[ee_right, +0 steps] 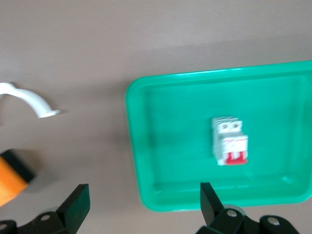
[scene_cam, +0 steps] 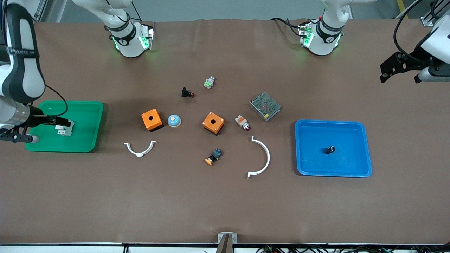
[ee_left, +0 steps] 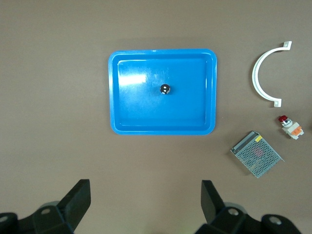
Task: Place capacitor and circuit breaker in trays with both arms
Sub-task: 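Release the breaker in the green tray and withdraw the right gripper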
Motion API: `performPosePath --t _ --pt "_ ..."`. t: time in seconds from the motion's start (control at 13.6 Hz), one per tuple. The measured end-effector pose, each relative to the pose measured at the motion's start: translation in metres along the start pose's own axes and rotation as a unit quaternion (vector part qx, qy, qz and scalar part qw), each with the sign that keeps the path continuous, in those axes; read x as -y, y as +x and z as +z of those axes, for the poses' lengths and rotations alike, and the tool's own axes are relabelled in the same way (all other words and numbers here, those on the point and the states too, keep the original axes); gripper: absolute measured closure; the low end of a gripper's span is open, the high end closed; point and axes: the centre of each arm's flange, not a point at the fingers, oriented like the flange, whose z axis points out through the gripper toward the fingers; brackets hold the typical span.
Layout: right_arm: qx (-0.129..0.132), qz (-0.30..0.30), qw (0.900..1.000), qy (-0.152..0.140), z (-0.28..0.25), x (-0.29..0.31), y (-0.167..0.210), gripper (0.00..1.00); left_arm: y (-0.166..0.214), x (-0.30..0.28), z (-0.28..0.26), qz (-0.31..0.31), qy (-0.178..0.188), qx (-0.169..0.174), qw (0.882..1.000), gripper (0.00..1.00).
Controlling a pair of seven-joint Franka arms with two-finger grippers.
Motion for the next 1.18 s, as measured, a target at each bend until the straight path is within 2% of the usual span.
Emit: performPosePath --t 0.15,0.52,0.59,0.81,0.96,1.18 --pt "-0.008 -0.001 1.000 0.004 -0.031 0.025 -0.013 0.00 -0.005 -0.007 -0.003 0.007 0.000 -0.003 1.000 0.00" --pt "-0.029 -0.010 0.999 0.013 -0.131 0.033 -0.039 0.00 -0.005 -0.015 0.001 0.011 -0.011 0.000 1.000 0.00" --pt "-0.040 -0.018 0.999 0.012 -0.170 0.040 -0.044 0.00 -0.004 -0.014 0.001 0.011 -0.012 0.001 1.000 0.00" --pt "-0.068 -0.032 0.997 0.008 -0.234 0.054 -0.057 0.00 -0.003 -0.013 0.004 0.010 -0.012 0.003 1.000 0.00" --pt "-0.086 -0.031 0.996 0.006 -0.253 0.053 -0.061 0.00 -0.002 -0.013 0.005 0.009 -0.012 0.004 1.000 0.00" --pt "-0.090 -0.023 0.996 0.005 -0.257 0.044 -0.059 0.00 -0.002 -0.013 0.005 0.009 -0.012 0.004 1.000 0.00"
